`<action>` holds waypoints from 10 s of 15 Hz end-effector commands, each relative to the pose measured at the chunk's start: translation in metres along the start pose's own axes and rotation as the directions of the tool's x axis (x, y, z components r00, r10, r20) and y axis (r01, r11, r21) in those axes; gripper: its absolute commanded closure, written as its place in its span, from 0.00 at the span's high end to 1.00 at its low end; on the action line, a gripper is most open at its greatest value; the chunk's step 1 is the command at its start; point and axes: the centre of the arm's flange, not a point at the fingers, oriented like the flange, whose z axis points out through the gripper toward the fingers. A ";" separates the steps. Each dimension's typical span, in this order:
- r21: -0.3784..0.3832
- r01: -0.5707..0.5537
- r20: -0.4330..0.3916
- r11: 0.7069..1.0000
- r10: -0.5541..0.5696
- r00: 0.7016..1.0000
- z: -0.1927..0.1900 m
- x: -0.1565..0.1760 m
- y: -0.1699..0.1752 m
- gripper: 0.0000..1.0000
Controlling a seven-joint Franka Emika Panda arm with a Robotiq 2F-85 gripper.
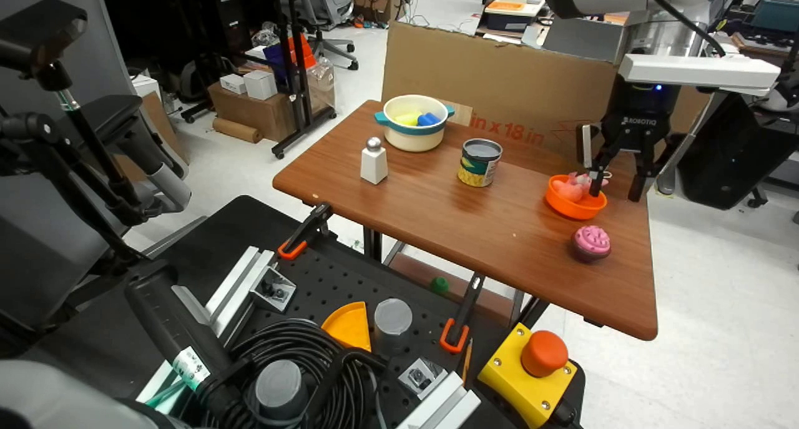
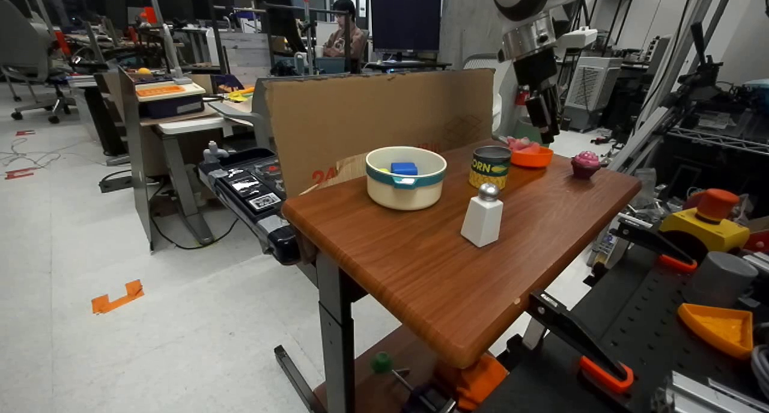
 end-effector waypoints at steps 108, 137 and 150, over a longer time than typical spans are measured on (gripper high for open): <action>-0.156 0.109 -0.078 0.982 -0.123 0.989 -0.015 -0.003 -0.047 1.00; -0.141 0.148 -0.064 0.979 -0.158 0.985 -0.019 0.007 -0.031 1.00; -0.136 0.202 -0.039 0.970 -0.209 0.977 -0.024 0.021 -0.032 1.00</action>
